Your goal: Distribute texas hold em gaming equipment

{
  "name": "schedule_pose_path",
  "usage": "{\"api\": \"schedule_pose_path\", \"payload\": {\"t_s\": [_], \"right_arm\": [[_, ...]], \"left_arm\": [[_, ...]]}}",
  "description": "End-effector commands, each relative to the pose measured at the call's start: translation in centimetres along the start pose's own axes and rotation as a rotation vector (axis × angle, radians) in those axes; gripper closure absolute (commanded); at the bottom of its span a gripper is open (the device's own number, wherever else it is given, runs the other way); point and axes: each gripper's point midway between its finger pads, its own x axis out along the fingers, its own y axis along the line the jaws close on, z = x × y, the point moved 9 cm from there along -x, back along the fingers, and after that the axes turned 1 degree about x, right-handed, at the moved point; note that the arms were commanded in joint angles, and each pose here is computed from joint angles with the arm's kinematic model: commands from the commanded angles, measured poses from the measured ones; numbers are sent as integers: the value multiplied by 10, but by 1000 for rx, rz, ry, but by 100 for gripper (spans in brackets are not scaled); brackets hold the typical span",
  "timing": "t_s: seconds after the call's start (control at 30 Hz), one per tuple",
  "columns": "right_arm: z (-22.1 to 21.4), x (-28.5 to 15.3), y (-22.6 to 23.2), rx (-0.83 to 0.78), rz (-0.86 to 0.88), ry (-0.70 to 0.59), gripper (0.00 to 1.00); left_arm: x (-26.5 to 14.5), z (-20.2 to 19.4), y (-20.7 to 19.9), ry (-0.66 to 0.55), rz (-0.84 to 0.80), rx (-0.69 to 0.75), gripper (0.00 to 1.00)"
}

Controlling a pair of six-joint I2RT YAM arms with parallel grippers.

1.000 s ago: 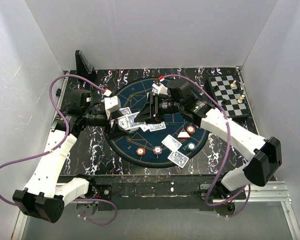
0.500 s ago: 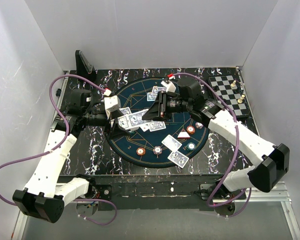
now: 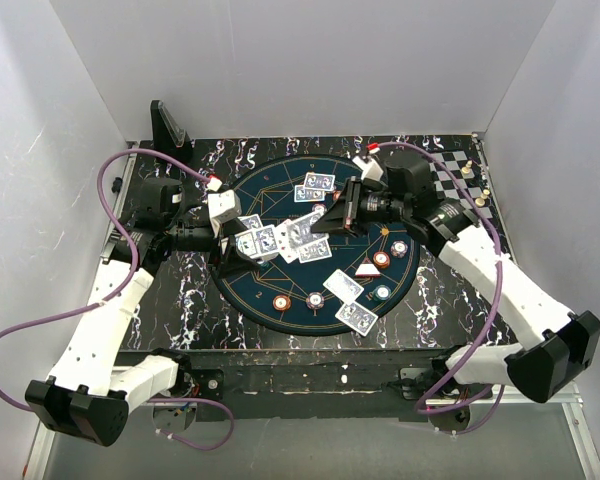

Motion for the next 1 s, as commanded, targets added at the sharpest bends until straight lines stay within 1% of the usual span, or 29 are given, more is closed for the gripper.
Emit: {"api": "schedule_pose_path", "payload": {"t_s": [0.0, 0.17, 0.37, 0.5, 0.63, 0.77, 0.8, 0.87, 0.97], "right_arm": [[5, -16, -22, 3, -55, -52, 98], [22, -2, -57, 56, -79, -52, 99], [52, 55, -115, 87, -209, 17, 99], [71, 92, -155, 102, -304, 32, 99], [82, 118, -187, 128, -385, 49, 99], [81, 131, -209, 154, -452, 57, 99], [79, 132, -216, 159, -474, 61, 91], [76, 134, -223, 164, -517, 68, 73], [72, 130, -223, 151, -576, 78, 43]], "left_arm": [[-6, 13, -7, -43, -1, 61, 58], [-7, 9, -8, -30, 7, 48, 58], [-1, -7, 0, -21, 47, 12, 59], [-3, -18, 4, -13, 74, -1, 59], [-6, -24, 6, -13, 84, -23, 59], [-7, -32, 6, -8, 89, -33, 59], [-7, -34, 5, -7, 90, -32, 59], [-7, -36, 5, -4, 88, -31, 59], [-6, -35, 5, -7, 81, -24, 59]]}}
